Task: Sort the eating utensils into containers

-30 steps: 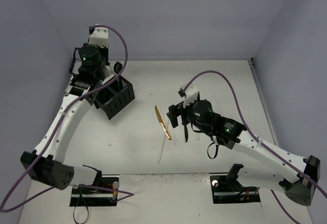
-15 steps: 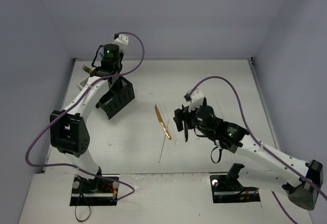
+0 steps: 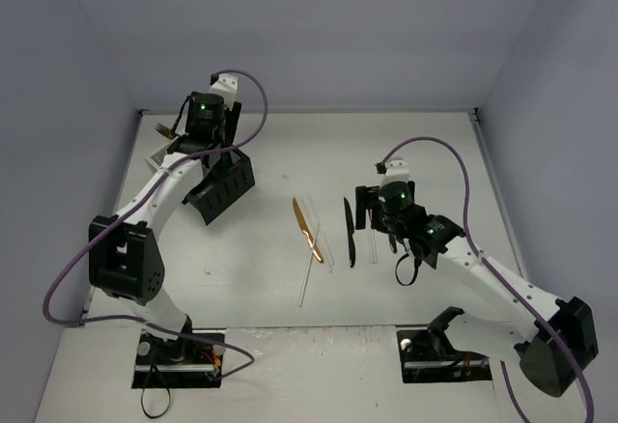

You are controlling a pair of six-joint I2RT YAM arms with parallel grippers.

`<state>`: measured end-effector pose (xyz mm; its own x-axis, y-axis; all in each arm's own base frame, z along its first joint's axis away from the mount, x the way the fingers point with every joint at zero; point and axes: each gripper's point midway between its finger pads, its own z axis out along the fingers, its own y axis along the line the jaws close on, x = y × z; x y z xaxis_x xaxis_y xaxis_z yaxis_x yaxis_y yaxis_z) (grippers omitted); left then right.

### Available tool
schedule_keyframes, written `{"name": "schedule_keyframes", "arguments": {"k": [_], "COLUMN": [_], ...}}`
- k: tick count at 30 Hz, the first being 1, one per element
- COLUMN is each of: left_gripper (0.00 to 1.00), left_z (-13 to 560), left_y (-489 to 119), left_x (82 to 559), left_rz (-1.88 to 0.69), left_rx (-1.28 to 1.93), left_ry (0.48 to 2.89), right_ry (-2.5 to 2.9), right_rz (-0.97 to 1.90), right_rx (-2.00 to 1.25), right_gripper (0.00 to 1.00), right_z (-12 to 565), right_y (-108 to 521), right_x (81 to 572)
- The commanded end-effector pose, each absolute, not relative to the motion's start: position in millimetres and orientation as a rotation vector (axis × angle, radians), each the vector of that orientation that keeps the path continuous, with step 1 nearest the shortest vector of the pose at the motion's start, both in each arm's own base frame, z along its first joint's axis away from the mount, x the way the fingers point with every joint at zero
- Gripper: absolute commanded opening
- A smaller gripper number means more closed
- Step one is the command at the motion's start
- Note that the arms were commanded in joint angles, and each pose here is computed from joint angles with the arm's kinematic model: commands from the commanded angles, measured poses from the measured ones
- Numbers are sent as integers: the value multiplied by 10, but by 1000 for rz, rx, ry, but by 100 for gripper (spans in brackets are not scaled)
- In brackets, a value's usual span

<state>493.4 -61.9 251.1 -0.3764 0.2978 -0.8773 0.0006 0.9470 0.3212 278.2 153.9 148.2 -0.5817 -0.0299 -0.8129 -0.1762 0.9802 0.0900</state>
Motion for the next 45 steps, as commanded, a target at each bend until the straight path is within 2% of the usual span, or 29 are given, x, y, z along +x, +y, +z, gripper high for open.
{"name": "schedule_keyframes", "arguments": {"k": [1,4,12,21,37,43,45], "left_gripper": [67,71,71,74,74,74,74], "left_z": [3374,3342,3097,2972,2489,2485,2476], "left_y": [-586,-634,-932,-866,-752,-749,-733], "left_x": [4578,4306,3513,2844,2681,2683,2682], "left_rz": [197,91,-224,-290,-255,-250,-239], "left_rx": [76,15,74,121,83,91,92], "left_ry": [1808,1877,1970,1939,1963,1963,1967], "right_ry": [2321,2394,2536,2617,2701,2722,2732], "right_rz": [94,39,-5,-22,-100,-118,-127], "right_rx": [19,73,162,223,220,219,218], "right_gripper": [76,74,64,60,52,45,39], "right_z": [1166,951,607,380,92,13,-29], "right_y": [1314,1203,901,733,684,686,686], "right_x": [2853,2891,3031,3037,3010,3055,3052]}}
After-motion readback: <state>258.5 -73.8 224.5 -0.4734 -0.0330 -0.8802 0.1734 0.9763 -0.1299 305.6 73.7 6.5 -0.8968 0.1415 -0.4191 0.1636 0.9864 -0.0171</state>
